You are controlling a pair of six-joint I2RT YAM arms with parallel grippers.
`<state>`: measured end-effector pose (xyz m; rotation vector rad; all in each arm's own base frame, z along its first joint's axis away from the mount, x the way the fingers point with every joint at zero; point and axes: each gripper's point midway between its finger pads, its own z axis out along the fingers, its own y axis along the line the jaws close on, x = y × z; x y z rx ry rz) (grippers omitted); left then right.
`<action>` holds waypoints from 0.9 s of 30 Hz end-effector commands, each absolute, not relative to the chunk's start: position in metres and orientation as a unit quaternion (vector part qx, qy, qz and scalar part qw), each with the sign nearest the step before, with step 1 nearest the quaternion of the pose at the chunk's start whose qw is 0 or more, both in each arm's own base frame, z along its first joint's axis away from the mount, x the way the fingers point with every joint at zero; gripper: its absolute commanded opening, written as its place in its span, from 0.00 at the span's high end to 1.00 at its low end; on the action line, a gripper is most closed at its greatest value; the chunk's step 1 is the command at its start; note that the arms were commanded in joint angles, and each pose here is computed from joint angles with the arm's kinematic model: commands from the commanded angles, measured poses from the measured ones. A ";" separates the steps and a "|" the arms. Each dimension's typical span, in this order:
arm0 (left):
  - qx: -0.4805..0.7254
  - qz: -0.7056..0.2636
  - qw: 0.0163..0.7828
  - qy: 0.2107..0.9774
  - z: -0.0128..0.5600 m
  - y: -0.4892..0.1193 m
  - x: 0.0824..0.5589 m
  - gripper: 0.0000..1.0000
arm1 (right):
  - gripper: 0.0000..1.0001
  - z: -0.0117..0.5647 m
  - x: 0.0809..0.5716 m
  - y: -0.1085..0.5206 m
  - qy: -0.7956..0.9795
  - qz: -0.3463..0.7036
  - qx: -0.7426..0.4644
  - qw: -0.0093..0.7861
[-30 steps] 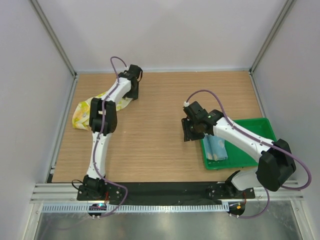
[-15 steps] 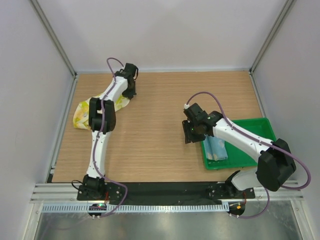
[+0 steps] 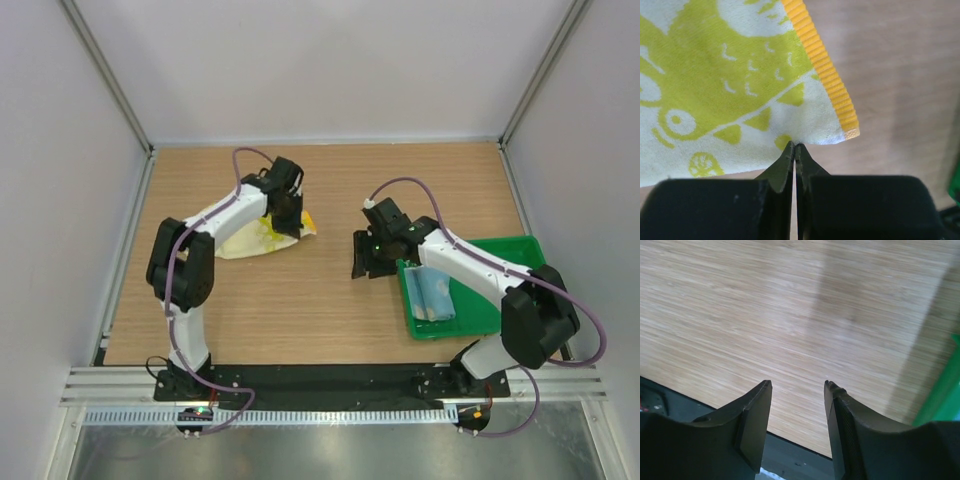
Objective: Roll the towels
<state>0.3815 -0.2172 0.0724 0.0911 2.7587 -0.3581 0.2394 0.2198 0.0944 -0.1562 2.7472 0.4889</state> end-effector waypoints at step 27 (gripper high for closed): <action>-0.038 -0.151 0.289 0.944 0.177 -0.134 0.338 0.39 | 0.43 0.058 0.317 0.272 0.970 0.184 0.007 0.157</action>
